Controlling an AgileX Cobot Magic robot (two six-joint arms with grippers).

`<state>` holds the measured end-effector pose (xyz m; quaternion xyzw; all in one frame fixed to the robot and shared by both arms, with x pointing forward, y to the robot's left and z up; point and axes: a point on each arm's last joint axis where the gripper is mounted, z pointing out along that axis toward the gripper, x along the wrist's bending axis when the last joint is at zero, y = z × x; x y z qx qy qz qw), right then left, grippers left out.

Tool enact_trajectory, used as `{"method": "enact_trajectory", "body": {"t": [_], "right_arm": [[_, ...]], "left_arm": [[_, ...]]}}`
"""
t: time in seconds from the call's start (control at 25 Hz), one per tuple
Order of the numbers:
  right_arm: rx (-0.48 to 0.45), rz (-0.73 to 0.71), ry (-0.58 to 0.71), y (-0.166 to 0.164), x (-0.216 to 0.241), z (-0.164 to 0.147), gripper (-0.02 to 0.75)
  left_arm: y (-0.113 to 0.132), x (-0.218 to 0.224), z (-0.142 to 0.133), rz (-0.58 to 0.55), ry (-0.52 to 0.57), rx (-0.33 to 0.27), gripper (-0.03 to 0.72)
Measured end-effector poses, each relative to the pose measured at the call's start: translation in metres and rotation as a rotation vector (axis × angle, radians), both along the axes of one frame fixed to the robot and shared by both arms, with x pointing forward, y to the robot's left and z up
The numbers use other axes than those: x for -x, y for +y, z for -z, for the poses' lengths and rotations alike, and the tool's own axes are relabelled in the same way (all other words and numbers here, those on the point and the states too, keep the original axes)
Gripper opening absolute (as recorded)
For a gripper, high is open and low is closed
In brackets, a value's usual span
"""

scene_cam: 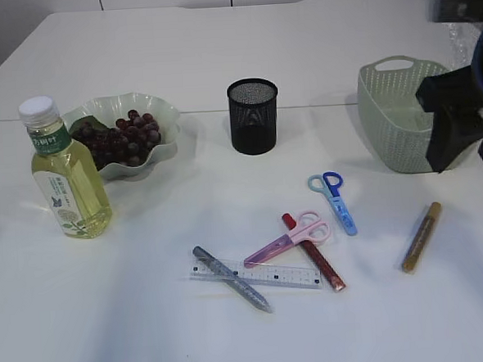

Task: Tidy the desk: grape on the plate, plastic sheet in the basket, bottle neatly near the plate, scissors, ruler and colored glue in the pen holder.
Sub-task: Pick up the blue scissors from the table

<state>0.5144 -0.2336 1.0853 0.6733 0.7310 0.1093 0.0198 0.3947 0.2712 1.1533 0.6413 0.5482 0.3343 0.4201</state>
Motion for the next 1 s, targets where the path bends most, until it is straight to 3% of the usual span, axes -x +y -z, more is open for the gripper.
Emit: {"method": "enact_trajectory", "body": {"t": [0.4, 0.68, 1.0], "right_arm": [[-0.040, 0.021, 0.027, 0.023, -0.041, 0.011, 0.453], [0.008, -0.016, 0.028, 0.065, -0.075, 0.028, 0.452], [0.057, 0.026, 0.035, 0.076, -0.119, 0.059, 0.453]], "left_arm": [[0.000, 0.001, 0.003, 0.000, 0.036, -0.007, 0.487], [0.000, 0.002, 0.003, 0.000, 0.040, -0.008, 0.487], [0.000, 0.002, 0.004, 0.000, 0.044, -0.009, 0.487]]}}
